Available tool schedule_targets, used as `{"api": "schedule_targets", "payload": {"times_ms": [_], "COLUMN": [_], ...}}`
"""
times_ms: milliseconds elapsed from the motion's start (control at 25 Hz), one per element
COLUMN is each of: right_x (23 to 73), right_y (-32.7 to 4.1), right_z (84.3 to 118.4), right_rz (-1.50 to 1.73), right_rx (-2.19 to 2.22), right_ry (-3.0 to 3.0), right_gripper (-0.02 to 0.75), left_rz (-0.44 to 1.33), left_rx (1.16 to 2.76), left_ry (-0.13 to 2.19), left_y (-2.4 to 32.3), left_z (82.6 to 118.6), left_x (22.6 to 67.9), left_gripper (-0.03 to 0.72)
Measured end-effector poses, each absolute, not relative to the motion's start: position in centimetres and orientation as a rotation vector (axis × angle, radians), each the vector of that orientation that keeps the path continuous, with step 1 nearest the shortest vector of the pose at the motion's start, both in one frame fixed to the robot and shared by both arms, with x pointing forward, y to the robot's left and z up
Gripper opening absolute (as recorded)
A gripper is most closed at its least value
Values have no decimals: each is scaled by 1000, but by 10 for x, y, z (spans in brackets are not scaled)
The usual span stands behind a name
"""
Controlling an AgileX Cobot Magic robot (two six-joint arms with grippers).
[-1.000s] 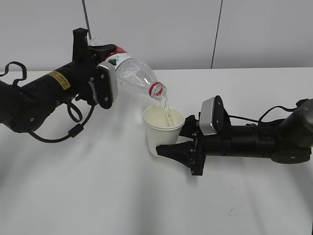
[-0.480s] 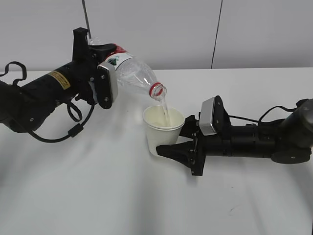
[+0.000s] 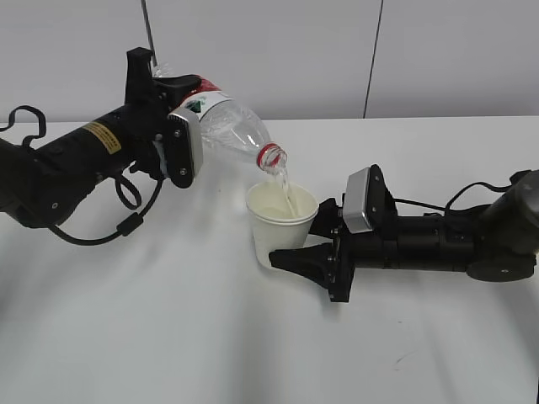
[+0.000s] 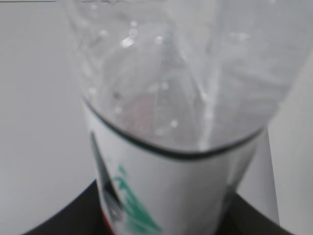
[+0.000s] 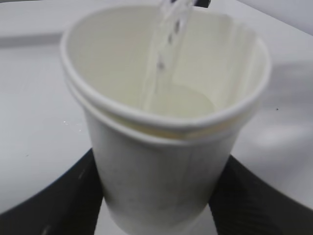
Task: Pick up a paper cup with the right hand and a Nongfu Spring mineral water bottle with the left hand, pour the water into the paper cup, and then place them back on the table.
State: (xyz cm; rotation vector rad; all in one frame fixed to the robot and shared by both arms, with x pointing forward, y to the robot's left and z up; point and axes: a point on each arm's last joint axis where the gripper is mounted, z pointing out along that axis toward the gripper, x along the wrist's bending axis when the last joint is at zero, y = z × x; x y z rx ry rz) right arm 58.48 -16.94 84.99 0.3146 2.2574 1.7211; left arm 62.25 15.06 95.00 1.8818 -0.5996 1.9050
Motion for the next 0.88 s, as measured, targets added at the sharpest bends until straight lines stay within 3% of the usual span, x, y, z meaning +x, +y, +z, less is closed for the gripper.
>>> {"api": "schedule_targets", "payload": {"times_ms": [880], "right_x": [585], "right_y": [-170], "right_z": [849], "right_rz": [1714], "right_rx": [315], "right_ry": [2263], "right_gripper": [451], "left_rz": [1906], "left_rx": [1881], "left_ry": [-600], "left_y": [151], "left_z": [950], "left_x": [622], "left_gripper": [281]}}
